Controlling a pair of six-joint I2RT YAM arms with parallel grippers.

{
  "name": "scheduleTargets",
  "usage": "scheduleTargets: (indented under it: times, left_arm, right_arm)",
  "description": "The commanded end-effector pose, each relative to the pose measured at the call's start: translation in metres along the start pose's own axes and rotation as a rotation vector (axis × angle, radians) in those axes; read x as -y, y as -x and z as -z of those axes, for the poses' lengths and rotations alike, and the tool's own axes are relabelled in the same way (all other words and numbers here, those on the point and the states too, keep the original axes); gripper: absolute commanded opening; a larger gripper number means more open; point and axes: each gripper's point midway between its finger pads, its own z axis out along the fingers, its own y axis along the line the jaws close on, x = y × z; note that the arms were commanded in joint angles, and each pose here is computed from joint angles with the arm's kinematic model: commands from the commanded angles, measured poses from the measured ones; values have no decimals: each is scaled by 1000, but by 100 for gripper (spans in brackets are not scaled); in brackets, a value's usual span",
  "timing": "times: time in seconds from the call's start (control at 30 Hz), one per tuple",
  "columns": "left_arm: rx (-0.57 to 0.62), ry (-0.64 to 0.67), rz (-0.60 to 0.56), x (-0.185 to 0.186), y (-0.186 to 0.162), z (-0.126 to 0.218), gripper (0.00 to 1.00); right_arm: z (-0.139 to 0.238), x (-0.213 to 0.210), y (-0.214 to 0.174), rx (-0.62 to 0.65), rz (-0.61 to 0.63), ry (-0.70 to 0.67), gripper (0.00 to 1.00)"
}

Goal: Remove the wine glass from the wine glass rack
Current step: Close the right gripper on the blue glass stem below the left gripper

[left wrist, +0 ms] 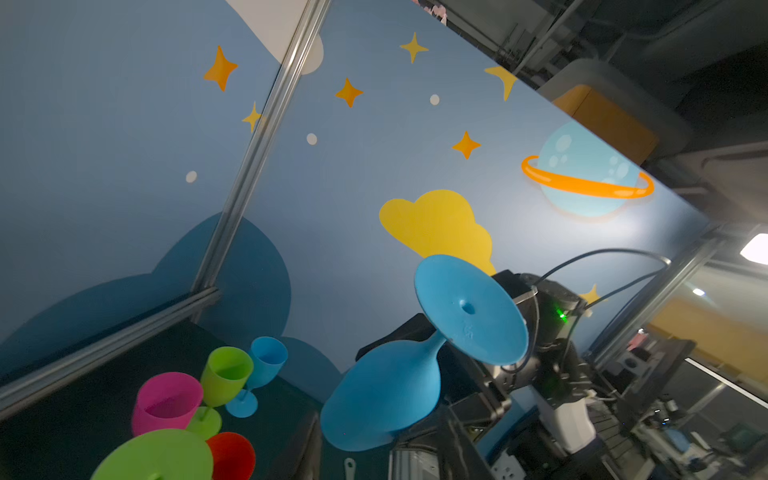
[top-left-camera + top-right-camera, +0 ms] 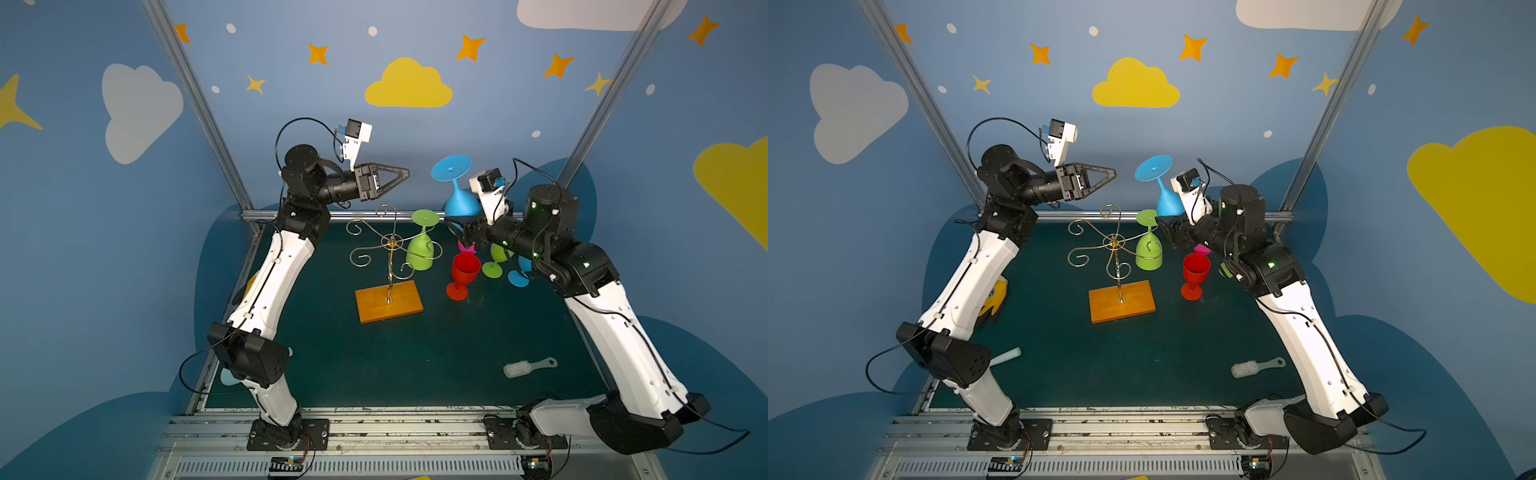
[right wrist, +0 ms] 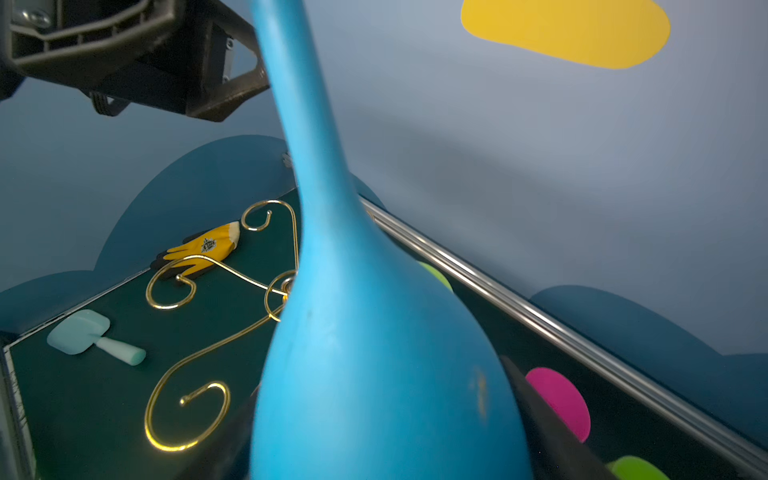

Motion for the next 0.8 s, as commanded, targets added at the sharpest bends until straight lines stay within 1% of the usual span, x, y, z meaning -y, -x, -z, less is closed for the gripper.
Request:
scheduleTargets:
  times: [0.0, 0.03, 0.13, 0.2, 0.4, 0.53, 0.77]
  left_arm:
    - [5, 62, -347, 3, -8, 4, 42]
    - [19, 67, -426, 6, -10, 6, 42]
    - [40, 78, -614, 16, -16, 6, 41]
    - [32, 66, -682, 22, -18, 4, 39]
    - [12, 14, -788, 32, -31, -6, 35]
    - [-15, -1, -834, 36, -41, -13, 34]
    - [-24, 16, -875, 34, -47, -16, 44]
  right_arm:
    - [5, -2, -31, -149, -85, -1, 43]
    - [7, -4, -32, -162, -93, 6, 43]
    - [7, -7, -36, -199, -121, 25, 43]
    - [7, -12, -38, -217, -135, 48, 43]
    - [-1, -18, -50, -270, -159, 67, 41]
    - [-4, -26, -50, -265, -169, 92, 41]
    - [-9, -38, -53, -279, -174, 135, 40]
